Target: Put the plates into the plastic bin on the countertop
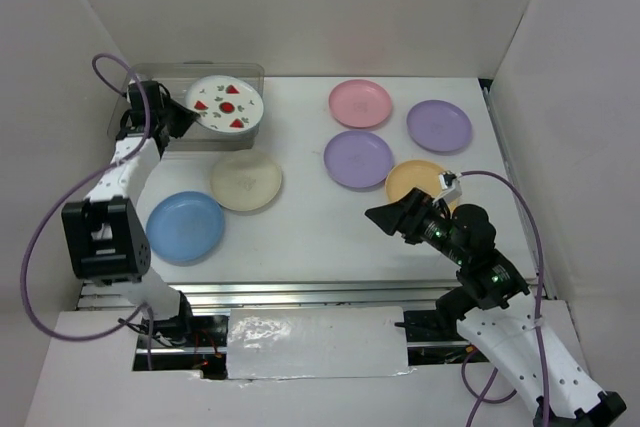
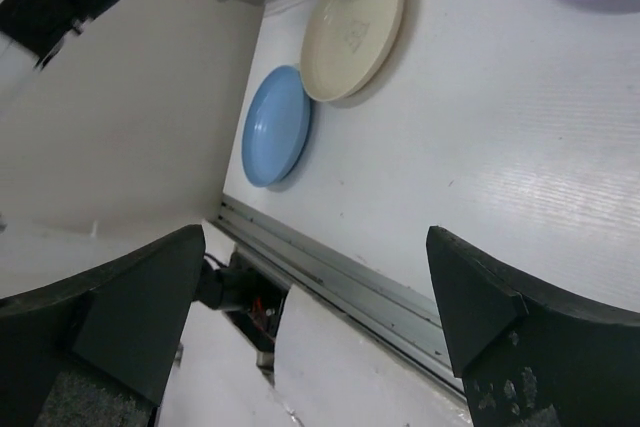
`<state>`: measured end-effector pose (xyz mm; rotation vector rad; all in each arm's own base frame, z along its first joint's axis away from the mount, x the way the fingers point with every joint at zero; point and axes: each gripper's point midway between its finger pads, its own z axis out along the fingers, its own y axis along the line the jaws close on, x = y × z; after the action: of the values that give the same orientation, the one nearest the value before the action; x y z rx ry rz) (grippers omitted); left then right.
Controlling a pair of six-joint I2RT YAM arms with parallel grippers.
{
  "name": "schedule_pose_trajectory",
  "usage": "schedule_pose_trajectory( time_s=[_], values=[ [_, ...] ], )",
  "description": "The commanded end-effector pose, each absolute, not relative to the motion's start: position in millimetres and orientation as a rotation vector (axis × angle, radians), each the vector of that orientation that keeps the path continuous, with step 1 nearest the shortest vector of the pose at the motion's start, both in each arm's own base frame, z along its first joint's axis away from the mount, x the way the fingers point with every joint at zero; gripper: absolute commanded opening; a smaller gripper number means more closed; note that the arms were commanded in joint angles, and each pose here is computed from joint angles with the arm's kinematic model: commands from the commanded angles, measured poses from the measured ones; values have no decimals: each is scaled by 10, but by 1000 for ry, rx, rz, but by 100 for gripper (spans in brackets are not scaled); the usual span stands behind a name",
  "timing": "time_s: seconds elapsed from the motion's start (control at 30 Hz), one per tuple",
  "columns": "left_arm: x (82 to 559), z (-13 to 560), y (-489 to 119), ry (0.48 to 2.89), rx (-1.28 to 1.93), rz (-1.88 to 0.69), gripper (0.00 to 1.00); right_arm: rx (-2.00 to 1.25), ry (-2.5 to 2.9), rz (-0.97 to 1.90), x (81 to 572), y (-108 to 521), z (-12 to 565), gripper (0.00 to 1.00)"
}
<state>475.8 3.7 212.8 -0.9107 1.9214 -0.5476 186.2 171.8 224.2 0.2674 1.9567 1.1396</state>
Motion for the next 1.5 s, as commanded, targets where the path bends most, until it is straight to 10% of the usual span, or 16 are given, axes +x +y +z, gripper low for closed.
schedule_pose_trajectory(
  time_s=[0.0, 0.47, 0.77, 0.8, 1.23, 1.47],
  values=[
    [5402, 2855, 297, 1645, -881, -620, 0, 150, 1923, 1234, 1789, 1874, 2326, 100],
    [6350, 1743, 728, 1764, -1132, -607, 0, 4, 1923, 1309, 1732, 2150, 2479, 100],
    [6273, 1607, 651, 1802, -1130, -599, 55, -12, 1900, 1314, 1745, 2200, 2622, 100],
    [6278, 1663, 634, 1799, -1114, -600, 99, -21, 1901, 1319, 1731, 2215, 2632, 100],
    [5514, 3343, 797, 1650, -1007, -169, 99, -31, 1919, 1287, 1757, 2367, 2602, 100],
    [4189, 2634, 341, 1898, -1021, -19, 99, 31, 2016, 1180, 2046, 2489, 2318, 100]
  ],
)
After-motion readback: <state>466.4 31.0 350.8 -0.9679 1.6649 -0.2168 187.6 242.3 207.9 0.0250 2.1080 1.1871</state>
